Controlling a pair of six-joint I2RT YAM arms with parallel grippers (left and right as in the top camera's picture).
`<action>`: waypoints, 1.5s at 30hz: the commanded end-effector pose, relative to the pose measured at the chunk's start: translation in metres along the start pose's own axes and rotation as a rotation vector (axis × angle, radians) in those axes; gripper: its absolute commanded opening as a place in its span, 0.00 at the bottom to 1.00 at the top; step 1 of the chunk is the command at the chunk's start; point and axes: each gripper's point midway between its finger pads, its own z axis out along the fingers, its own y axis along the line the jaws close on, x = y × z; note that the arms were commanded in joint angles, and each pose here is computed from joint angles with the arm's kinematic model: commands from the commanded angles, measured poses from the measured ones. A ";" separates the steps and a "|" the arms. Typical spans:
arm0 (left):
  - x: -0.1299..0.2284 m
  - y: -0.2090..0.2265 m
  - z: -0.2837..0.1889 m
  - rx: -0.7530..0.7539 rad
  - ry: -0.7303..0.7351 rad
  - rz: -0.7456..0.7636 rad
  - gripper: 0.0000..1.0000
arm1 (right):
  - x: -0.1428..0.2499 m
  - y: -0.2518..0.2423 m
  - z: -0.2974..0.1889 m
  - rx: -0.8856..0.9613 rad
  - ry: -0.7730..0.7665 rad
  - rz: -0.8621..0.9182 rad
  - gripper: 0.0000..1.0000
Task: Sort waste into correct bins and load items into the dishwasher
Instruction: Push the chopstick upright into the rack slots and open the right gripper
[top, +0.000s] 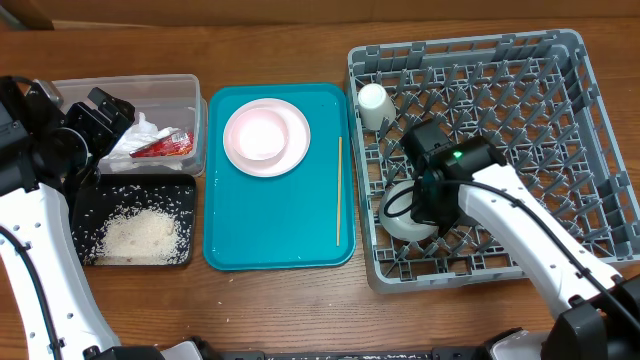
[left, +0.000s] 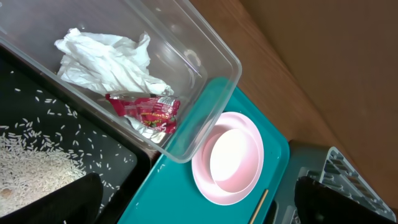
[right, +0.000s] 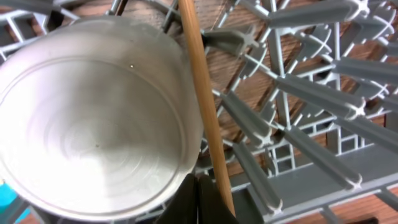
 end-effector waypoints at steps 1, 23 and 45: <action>-0.005 -0.008 -0.005 0.013 -0.017 0.005 1.00 | -0.014 0.005 -0.023 -0.046 -0.032 -0.004 0.04; -0.005 -0.008 -0.005 0.013 -0.017 0.005 1.00 | -0.016 0.000 -0.033 -0.040 -0.031 -0.019 0.41; -0.005 -0.008 -0.005 0.013 -0.017 0.005 1.00 | -0.008 -0.012 -0.007 -0.016 0.016 0.016 0.14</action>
